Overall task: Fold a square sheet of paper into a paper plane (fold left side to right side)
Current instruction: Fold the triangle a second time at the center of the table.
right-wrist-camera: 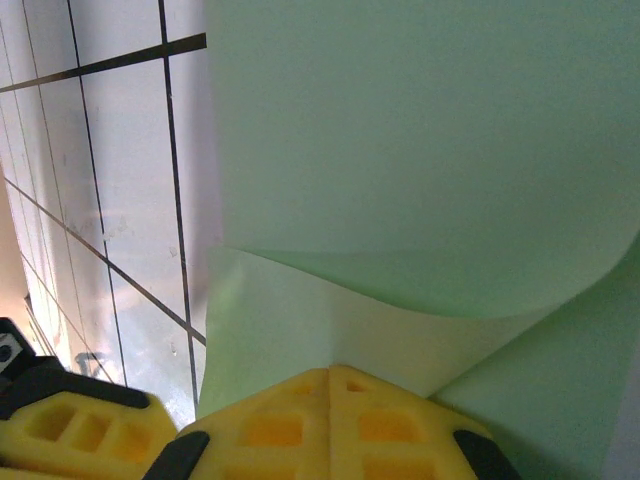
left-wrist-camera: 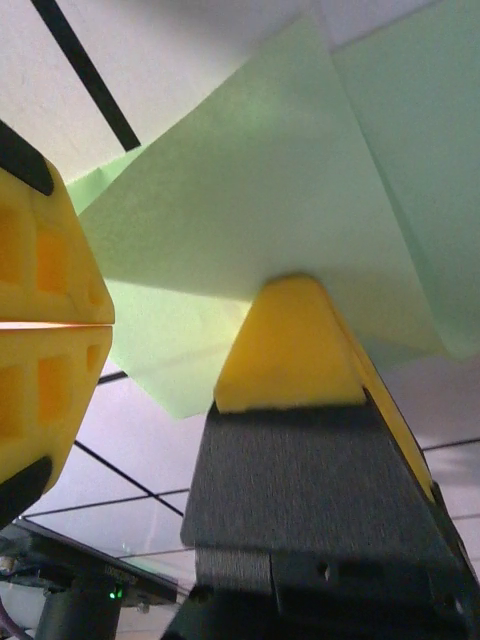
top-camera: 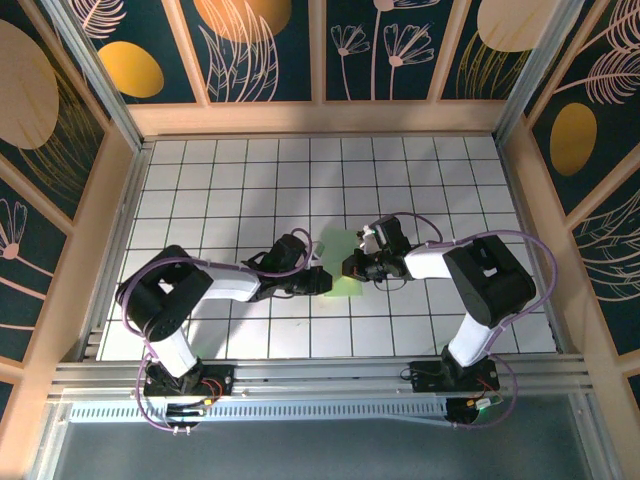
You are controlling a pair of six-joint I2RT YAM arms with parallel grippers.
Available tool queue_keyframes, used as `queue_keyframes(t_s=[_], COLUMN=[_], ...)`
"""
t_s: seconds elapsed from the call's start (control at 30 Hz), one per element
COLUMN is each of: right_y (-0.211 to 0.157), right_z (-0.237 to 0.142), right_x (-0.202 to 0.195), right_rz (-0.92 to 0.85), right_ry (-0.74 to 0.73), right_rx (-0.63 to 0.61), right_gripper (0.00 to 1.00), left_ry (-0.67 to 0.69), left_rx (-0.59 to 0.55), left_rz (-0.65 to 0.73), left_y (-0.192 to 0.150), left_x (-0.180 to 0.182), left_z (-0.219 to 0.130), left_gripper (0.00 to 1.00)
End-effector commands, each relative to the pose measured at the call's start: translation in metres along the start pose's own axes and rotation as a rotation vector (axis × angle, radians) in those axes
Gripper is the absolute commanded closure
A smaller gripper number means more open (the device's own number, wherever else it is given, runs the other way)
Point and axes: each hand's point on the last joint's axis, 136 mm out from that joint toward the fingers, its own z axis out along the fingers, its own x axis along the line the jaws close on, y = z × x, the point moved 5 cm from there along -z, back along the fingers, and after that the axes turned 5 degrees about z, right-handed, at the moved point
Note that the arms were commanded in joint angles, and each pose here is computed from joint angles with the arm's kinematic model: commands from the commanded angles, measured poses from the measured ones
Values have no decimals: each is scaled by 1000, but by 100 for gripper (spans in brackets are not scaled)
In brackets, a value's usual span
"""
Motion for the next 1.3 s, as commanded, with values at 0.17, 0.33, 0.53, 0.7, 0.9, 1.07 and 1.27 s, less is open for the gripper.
queue_keyframes(t_s=[0.17,0.33,0.53,0.7,0.9,1.07,1.27], right_y=[-7,-7,-7,-7,-7,-3,9], right_z=[6,6,6,7,6,3,-14], right_x=[-12,-11,-11,-11,-10,-2,24], right_rz=[11,11,11,11,10,-2,-59], right_ry=[-61,-62,-62,-61,-59,-35,11], right_rx=[34,34,34,36,36,27,-42], right_gripper=[100,100,100,100,100,100,100], left_ry=[26,44,67,75,100,140,186], left_rx=[10,13,18,21,24,36,55], left_rz=[14,12,12,10,7,9,12], left_y=[-1,-3,-5,-6,-8,-10,-15], left_x=[5,8,13,15,20,25,32], left_z=[5,6,6,7,8,8,12], left_gripper=[91,91,91,91,91,94,98])
